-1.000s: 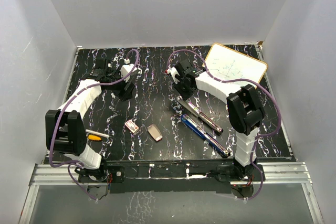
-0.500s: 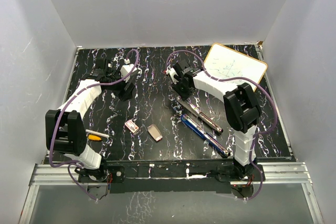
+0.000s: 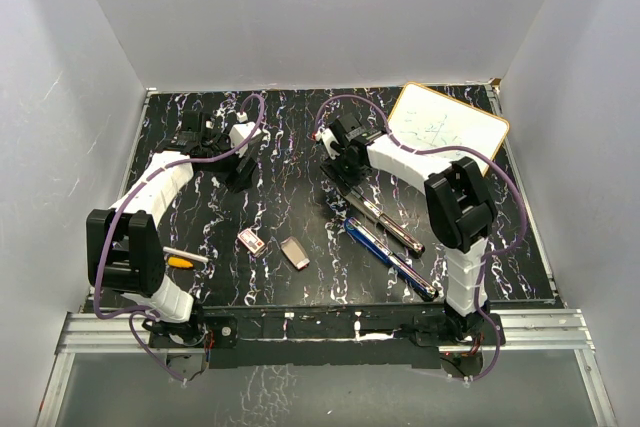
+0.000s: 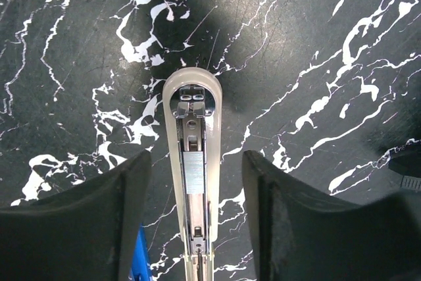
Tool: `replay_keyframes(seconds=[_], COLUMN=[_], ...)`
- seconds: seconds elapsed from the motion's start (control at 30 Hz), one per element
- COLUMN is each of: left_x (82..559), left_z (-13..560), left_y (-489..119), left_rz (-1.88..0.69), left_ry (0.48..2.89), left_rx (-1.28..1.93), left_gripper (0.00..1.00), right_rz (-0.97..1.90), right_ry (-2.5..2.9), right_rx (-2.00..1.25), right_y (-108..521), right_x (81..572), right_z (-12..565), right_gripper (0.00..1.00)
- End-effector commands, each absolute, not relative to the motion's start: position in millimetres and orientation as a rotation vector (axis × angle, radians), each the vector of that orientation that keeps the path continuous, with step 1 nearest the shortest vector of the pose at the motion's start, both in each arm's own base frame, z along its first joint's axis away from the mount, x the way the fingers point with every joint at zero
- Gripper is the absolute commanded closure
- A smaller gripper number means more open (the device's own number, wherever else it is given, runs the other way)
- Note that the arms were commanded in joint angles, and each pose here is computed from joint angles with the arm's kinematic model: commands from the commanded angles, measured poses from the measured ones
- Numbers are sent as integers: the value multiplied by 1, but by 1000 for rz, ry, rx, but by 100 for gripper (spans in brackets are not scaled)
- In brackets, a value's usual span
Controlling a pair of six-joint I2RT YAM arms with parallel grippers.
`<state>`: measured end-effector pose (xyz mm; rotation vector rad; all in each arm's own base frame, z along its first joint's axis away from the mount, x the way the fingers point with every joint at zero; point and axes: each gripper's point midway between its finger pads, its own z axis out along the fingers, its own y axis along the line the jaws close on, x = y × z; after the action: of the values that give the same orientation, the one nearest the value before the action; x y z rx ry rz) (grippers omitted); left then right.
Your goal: Load the staples into the stapler
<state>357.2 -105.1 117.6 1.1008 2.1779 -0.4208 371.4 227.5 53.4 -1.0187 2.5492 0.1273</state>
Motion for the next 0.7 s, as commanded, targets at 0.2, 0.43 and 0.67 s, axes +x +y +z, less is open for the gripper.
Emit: replay_keyframes(seconds=[0.2, 0.43, 0.67], left_x=[356, 349, 345], left_z=[147, 150, 155], left_y=[-121, -125, -126], left_rz=[-521, -556, -562], left_ry=[2088, 2082, 2064], left_rx=[1117, 1097, 1089], left_gripper=[26, 26, 27], right_rz=[312, 279, 274], right_ry=[2300, 2315, 2347], right_rx=[-951, -1015, -1120], right_y=[206, 147, 128], right_x=[373, 321, 273], right_z=[135, 120, 97], right_gripper=[31, 29, 27])
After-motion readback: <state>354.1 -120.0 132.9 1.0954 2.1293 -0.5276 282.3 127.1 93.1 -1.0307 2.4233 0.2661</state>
